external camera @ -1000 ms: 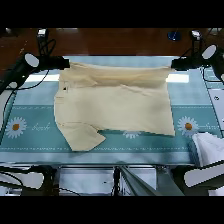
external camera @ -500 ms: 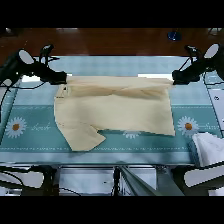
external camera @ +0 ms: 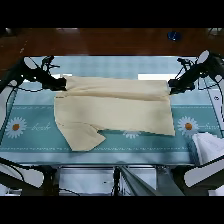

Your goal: Fold the shirts.

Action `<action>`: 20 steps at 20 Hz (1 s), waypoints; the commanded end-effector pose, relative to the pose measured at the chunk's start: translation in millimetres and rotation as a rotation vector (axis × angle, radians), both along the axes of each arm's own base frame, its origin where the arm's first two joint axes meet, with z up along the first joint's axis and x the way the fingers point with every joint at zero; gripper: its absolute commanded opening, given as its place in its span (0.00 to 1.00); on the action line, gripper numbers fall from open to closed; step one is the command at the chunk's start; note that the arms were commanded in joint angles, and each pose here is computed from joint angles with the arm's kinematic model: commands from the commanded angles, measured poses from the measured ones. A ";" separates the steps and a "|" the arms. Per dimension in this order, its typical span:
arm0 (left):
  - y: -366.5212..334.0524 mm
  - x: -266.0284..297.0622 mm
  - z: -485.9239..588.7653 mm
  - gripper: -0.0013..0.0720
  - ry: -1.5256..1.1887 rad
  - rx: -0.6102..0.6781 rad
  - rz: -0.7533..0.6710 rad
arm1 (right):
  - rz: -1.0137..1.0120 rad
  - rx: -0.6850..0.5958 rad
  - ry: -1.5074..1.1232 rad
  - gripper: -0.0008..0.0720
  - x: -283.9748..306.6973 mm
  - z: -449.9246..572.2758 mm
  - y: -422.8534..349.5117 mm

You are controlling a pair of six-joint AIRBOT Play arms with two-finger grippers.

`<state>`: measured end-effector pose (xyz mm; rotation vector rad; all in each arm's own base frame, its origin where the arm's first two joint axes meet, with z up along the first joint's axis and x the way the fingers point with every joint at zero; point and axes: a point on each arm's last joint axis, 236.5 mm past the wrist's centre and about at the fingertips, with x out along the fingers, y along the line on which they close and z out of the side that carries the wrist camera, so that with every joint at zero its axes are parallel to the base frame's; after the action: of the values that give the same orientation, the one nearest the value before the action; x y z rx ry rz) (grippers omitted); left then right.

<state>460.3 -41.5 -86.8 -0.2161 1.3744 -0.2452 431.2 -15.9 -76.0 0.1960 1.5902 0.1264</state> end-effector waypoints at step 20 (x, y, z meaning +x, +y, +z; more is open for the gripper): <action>95.6 -114.2 82.8 0.52 0.227 -0.068 0.152 | -0.026 -0.057 -0.003 0.53 -72.9 72.3 -59.1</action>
<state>396.4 41.6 -3.8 -0.3195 1.4853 -0.1355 396.3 -63.3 3.6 0.0752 1.5031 0.0874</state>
